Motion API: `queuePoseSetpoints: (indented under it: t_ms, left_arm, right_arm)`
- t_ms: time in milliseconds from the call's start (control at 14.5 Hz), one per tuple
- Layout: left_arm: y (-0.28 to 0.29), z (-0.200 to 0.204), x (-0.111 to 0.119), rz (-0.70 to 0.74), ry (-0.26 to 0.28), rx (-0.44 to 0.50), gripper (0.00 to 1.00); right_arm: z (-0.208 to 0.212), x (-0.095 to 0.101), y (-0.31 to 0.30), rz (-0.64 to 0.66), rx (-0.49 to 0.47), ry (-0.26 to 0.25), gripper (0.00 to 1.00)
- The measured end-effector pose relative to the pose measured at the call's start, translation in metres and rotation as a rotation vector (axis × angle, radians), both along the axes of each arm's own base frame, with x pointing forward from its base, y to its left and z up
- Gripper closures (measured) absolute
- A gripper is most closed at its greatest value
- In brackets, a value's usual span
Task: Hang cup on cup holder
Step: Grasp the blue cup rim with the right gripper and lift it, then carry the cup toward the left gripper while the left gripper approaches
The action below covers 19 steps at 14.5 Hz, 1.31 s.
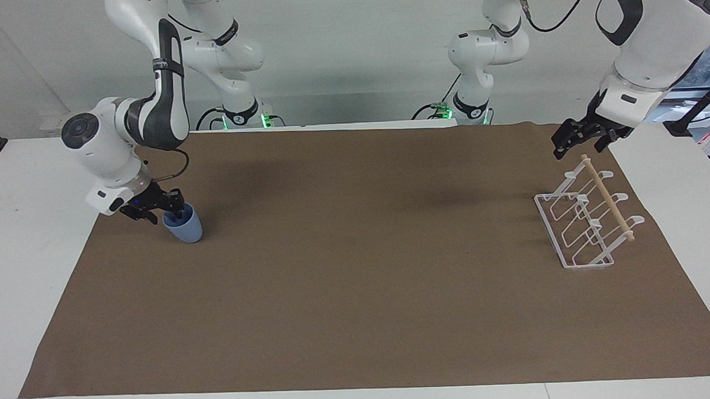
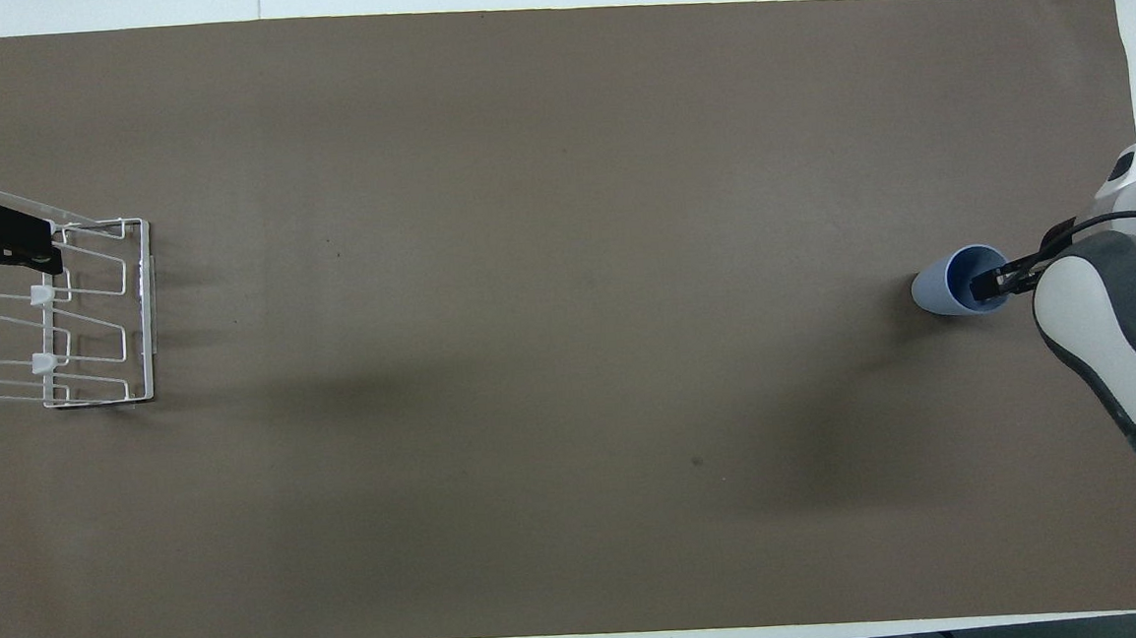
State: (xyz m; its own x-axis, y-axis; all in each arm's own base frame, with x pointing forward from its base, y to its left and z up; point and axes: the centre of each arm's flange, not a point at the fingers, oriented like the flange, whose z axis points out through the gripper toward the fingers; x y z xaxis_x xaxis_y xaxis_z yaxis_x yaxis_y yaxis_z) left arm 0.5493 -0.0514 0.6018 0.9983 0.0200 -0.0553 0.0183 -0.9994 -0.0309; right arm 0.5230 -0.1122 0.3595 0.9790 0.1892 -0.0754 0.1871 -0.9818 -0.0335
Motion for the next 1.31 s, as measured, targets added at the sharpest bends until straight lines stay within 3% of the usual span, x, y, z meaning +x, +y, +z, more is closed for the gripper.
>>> queuePoseSetpoints:
  t_ms: [69,345,552,759,966,1103,1310]
  left_arm:
    - [0.000,0.000,0.000,0.000,0.000,0.000,0.00]
    - [0.000,0.000,0.000,0.000,0.000,0.000,0.00]
    - [0.001,-0.004,-0.004,0.003,0.036,0.004,0.00]
    - [0.001,-0.005,-0.005,0.022,0.042,0.006,0.00]
    - [-0.001,-0.003,-0.006,0.077,0.037,-0.005,0.00]
    - [-0.012,0.002,-0.006,0.274,0.037,-0.061,0.00]
    - [-0.039,0.005,-0.009,0.579,0.091,-0.182,0.00]
  right_arm:
    - [-0.001,0.000,0.000,0.001,0.000,0.001,0.45]
    - [-0.007,0.001,0.000,0.003,-0.001,0.004,0.93]
    - [-0.003,0.002,0.001,0.010,0.000,0.026,0.95]
    - [0.048,0.020,0.018,0.054,0.051,0.078,0.95]
    - [0.101,0.031,0.102,0.082,0.305,0.061,0.95]
    - [0.117,0.029,0.160,0.049,0.469,0.062,0.95]
    - [0.130,0.024,0.246,-0.119,0.667,0.137,0.95]
